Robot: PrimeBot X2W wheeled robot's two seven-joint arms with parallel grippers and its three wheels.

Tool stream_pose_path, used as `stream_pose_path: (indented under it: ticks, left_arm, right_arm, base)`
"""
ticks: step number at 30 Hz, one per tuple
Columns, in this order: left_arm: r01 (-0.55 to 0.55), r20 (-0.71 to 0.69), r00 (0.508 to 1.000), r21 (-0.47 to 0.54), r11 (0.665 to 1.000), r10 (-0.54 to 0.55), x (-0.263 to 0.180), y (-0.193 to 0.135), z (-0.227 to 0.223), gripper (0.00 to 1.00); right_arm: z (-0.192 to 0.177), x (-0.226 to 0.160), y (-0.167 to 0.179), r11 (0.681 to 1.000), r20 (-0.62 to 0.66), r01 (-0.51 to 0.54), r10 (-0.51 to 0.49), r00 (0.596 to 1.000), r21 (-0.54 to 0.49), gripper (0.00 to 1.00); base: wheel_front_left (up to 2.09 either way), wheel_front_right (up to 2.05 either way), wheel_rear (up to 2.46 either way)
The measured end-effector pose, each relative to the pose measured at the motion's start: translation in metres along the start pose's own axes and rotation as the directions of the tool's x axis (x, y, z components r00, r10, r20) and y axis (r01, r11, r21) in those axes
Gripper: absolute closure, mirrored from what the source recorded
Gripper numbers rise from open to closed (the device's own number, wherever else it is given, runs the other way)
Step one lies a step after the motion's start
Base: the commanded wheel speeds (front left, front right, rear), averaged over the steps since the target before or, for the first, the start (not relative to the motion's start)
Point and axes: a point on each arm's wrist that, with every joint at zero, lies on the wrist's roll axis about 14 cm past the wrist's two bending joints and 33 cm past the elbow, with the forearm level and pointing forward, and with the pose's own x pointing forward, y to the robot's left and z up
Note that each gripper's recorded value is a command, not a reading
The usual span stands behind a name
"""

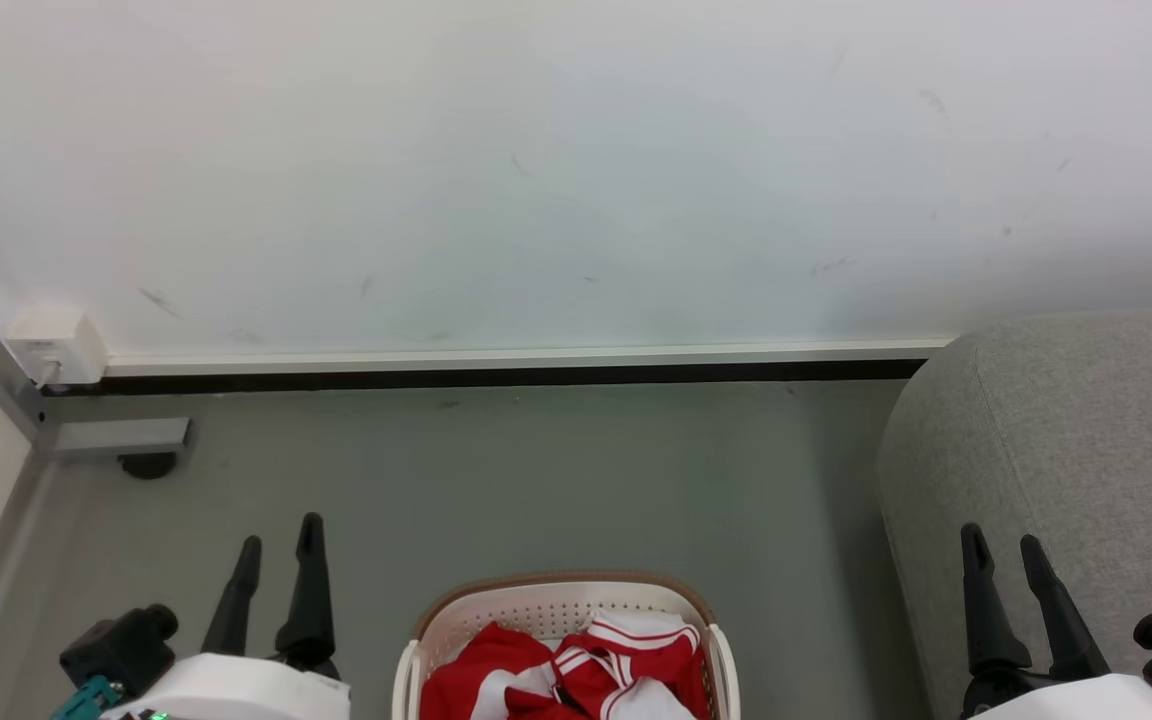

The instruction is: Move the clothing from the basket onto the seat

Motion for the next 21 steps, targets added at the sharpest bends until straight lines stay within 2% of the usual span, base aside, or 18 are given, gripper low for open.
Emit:
stream_pose_path:
  ticks: [21]
  left_arm:
    - [0.021, 0.038, 0.999, 0.189, 0.982, -0.028, -0.0023, -0.0024, 0.006, 0.0]
  right_arm:
    - [-0.0013, 0.0008, 0.0097, 0.984, 0.012, -0.041, 0.044, 0.999, -0.171, 0.0]
  base:
    - [0.0, 0.0, 0.0]
